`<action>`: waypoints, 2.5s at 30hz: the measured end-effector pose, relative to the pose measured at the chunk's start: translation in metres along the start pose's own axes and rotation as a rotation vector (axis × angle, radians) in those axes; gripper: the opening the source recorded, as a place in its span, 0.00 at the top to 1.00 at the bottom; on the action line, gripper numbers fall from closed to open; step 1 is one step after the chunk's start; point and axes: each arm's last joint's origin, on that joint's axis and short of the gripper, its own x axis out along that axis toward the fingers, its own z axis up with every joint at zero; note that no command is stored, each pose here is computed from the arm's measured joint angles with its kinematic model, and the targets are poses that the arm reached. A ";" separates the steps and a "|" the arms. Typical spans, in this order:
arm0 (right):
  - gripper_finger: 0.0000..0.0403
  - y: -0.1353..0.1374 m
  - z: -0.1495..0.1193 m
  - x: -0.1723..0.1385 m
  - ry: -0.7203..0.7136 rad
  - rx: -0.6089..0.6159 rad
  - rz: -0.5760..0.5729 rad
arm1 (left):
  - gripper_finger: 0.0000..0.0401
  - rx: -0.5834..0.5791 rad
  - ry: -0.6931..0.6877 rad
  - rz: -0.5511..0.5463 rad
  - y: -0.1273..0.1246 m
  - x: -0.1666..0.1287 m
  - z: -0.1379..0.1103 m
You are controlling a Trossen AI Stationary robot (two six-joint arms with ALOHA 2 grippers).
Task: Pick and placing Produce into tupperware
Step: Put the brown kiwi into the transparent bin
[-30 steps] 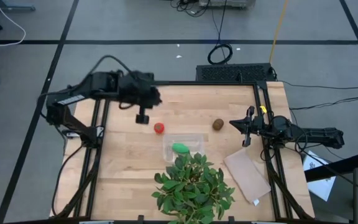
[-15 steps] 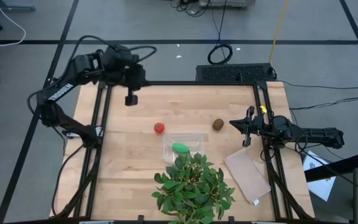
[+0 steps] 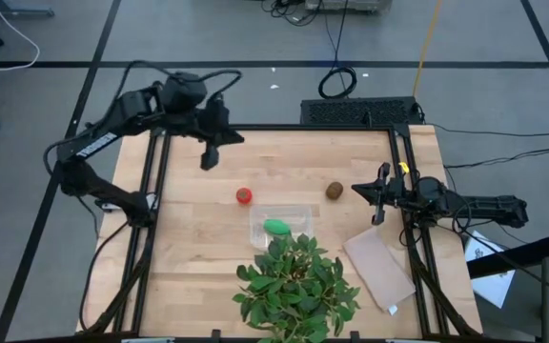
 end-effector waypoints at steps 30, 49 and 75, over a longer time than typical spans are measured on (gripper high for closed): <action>1.00 0.000 0.000 0.000 0.003 0.007 0.000 | 1.00 -0.022 -0.406 0.227 -0.063 0.048 -0.137; 1.00 0.000 0.000 0.000 0.006 0.011 0.000 | 1.00 0.068 -0.502 0.167 -0.078 0.040 -0.203; 1.00 0.000 -0.001 0.000 0.008 0.002 0.000 | 1.00 0.023 -0.494 0.114 -0.086 0.054 -0.264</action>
